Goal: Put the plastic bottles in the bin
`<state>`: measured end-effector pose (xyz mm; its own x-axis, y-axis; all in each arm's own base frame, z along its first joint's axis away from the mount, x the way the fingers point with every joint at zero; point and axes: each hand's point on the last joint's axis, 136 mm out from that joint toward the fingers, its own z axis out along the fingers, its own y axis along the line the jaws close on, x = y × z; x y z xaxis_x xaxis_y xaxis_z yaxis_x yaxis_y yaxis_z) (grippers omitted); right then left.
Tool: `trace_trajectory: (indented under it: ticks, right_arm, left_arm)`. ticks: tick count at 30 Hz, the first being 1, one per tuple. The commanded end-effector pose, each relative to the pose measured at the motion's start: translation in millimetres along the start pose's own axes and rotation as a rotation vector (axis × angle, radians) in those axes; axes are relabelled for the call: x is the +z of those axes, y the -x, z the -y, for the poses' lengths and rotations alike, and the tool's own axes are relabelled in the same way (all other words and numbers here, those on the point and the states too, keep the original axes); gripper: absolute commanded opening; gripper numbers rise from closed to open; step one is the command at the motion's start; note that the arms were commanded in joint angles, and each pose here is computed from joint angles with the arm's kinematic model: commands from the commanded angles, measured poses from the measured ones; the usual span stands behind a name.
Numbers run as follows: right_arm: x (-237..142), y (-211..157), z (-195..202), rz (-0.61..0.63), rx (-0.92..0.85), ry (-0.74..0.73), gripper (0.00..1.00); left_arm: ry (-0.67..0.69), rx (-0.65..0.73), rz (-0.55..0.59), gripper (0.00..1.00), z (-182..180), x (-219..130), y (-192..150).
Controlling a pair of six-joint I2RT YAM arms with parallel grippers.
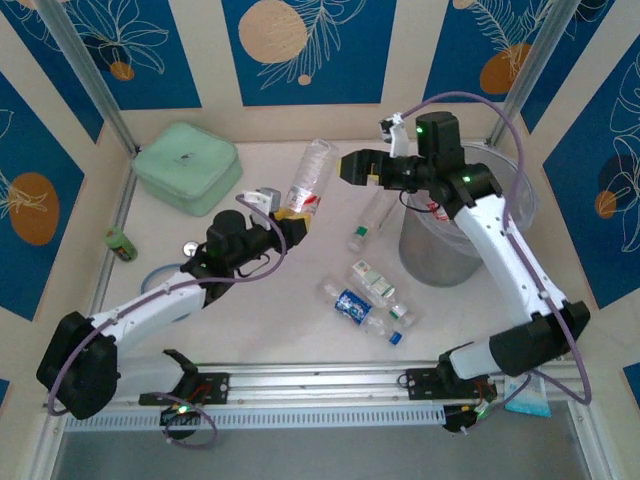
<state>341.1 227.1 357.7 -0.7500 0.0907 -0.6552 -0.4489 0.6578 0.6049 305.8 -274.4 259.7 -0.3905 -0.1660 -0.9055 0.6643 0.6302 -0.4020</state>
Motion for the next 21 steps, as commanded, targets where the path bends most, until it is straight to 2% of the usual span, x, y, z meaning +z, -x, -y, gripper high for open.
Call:
trace_trajectory:
  ticks: [1, 5, 10, 12, 16, 18, 21]
  right_arm:
    - [7, 3, -16, -0.028, 0.004, 0.072, 0.99]
    - [22, 4, -15, -0.060, 0.029, 0.122, 0.99]
    - [32, 5, -3, -0.063, 0.046, 0.094, 1.00]
    - [31, 6, 2, -0.060, 0.051, 0.081, 0.97]
    - [29, 6, 6, -0.055, 0.045, 0.068, 0.74]
    - [27, 5, 7, -0.050, 0.040, 0.063, 0.64]
    - [24, 7, 7, -0.042, 0.031, 0.056, 0.56]
  left_arm:
    - [-0.134, 0.049, 0.017, 0.04, 28, -3, 3]
    - [-0.197, 0.064, 0.005, 0.02, 41, 0, -2]
    - [-0.169, 0.111, -0.050, 0.01, 43, 6, -14]
    - [-0.172, 0.125, -0.058, 0.00, 45, 6, -16]
    - [-0.167, 0.130, -0.056, 0.01, 45, 7, -16]
    - [-0.160, 0.130, -0.055, 0.04, 44, 8, -17]
    - [-0.161, 0.126, -0.052, 0.14, 44, 9, -17]
